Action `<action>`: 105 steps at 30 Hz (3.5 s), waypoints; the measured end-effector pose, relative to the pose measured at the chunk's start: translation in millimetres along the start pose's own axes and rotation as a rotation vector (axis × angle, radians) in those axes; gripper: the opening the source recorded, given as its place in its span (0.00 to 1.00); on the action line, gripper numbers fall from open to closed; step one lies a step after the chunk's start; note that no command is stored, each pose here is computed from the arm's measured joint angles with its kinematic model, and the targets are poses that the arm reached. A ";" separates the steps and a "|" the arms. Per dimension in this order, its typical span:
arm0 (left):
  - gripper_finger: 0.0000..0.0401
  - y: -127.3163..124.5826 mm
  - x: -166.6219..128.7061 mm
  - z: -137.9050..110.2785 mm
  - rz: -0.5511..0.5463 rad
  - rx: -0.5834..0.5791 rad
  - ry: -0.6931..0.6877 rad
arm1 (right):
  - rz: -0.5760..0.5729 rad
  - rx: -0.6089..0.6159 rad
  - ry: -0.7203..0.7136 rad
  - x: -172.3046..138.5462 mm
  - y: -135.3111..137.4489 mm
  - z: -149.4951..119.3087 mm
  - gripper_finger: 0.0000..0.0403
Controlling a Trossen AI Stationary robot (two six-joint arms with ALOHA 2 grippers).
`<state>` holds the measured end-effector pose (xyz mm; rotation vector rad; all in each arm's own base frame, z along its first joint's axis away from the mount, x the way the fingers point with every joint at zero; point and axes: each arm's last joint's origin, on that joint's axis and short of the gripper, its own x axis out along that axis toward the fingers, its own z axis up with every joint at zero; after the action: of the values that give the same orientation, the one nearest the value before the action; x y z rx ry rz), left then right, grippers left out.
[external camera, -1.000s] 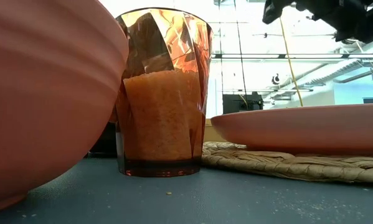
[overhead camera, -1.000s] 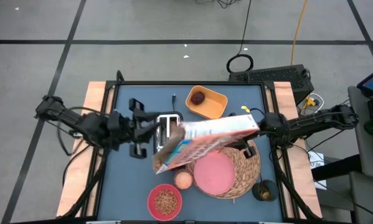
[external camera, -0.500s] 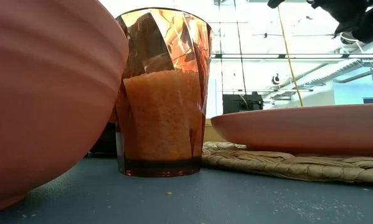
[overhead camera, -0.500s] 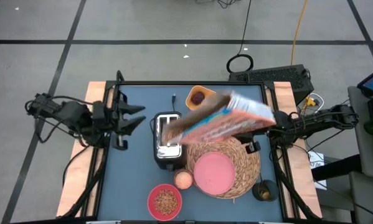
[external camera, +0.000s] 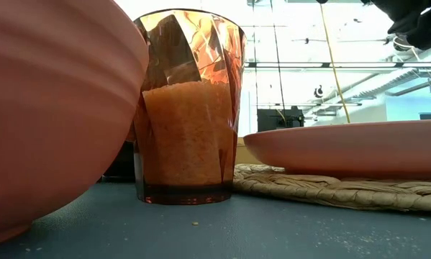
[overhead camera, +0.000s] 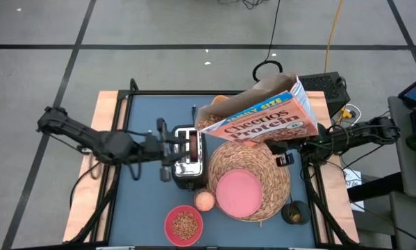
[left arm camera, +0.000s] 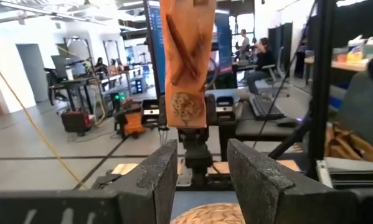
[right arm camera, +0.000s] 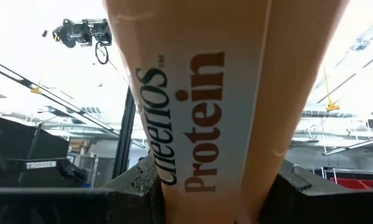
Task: Arrange a breakfast setting
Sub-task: Pour the cereal into the orange bowl
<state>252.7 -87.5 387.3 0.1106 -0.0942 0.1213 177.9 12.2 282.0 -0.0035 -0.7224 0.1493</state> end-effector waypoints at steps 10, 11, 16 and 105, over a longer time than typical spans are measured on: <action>0.37 0.0 42.0 -28.6 0.082 0.035 -0.017 | 0.002 0.000 0.005 0.0 0.0 -0.5 0.41; 0.37 0.8 44.7 -31.0 0.089 0.037 -0.015 | 0.001 0.000 0.005 0.0 0.0 -0.5 0.41; 0.40 3.0 52.9 -40.5 0.104 0.055 0.012 | 0.001 0.001 0.012 0.0 0.0 -1.2 0.41; 0.92 28.8 102.3 -63.7 -0.016 -0.113 -0.454 | -0.069 -0.039 0.194 16.2 -4.2 -42.5 0.41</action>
<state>355.7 -40.0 337.5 0.0242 -0.5520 0.0733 218.5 12.3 261.0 -0.0295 -0.5309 0.0676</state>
